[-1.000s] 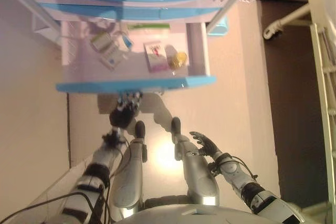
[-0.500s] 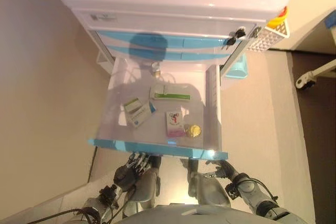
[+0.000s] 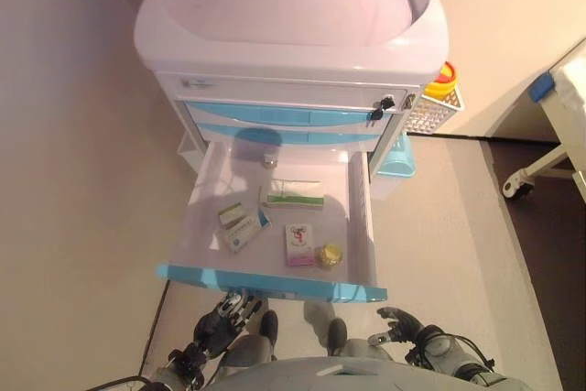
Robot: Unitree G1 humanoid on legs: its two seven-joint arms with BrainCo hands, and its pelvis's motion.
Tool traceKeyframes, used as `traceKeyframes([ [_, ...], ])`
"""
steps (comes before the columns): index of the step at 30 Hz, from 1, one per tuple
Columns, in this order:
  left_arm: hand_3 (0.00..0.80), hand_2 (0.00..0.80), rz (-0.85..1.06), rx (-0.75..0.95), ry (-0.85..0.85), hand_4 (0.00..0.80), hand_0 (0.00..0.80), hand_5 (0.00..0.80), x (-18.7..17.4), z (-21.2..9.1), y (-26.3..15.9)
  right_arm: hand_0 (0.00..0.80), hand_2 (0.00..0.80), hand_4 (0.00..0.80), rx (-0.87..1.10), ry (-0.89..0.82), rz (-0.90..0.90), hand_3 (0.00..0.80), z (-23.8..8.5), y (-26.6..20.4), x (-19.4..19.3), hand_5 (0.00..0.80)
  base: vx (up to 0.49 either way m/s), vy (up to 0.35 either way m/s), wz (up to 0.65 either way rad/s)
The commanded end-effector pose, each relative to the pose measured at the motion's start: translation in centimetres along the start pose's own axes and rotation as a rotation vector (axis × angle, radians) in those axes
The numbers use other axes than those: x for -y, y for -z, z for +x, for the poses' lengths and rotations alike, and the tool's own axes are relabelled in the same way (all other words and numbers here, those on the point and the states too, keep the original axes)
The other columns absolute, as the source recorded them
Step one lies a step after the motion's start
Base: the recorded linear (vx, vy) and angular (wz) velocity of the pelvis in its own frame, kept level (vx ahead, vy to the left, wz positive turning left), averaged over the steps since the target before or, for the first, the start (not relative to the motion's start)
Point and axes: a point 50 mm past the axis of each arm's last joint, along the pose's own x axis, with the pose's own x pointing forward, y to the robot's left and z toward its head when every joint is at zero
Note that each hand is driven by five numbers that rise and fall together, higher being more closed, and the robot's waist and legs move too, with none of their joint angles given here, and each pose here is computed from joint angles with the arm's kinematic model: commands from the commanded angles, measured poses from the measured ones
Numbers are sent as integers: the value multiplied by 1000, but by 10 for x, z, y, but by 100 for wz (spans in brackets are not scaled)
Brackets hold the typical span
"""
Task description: Open the drawer and pick up the medicine
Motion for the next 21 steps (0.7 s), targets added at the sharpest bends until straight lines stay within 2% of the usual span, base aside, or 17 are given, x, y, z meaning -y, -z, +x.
traceKeyframes([
  [1, 0, 0, 199, 75, -200, 0, 0, 0, -9, -1, -24, 0, 0, 0, -160, 110, 149, 0, -6, 31, 8, 0, 26, -17, -6],
  [6, 0, 0, 450, 83, -576, 0, 0, 0, -30, -18, -39, 0, 0, 0, -159, 352, 449, 0, -14, 47, 24, 0, 7, -5, -2],
  [10, 0, 0, 606, 5, -672, 0, 0, 0, -37, -28, -41, 0, 0, 0, -86, 528, 597, 0, -20, 45, 47, 0, -2, -11, -15],
  [14, 0, 0, 785, -104, -742, 0, 0, 0, -44, -36, -36, 0, 0, 0, 84, 696, 715, 0, -29, 27, 80, 0, -35, 7, -19],
  [18, 0, 0, 843, -184, -764, 0, 0, 0, -47, -40, -24, 0, 0, 0, 372, 841, 833, 0, -49, -15, 122, 0, -50, 33, -12],
  [21, 0, 0, 821, -205, -762, 0, 0, 0, -48, -41, -14, 0, 0, 0, 574, 910, 811, 0, -67, -50, 141, 0, -43, 55, -16],
])
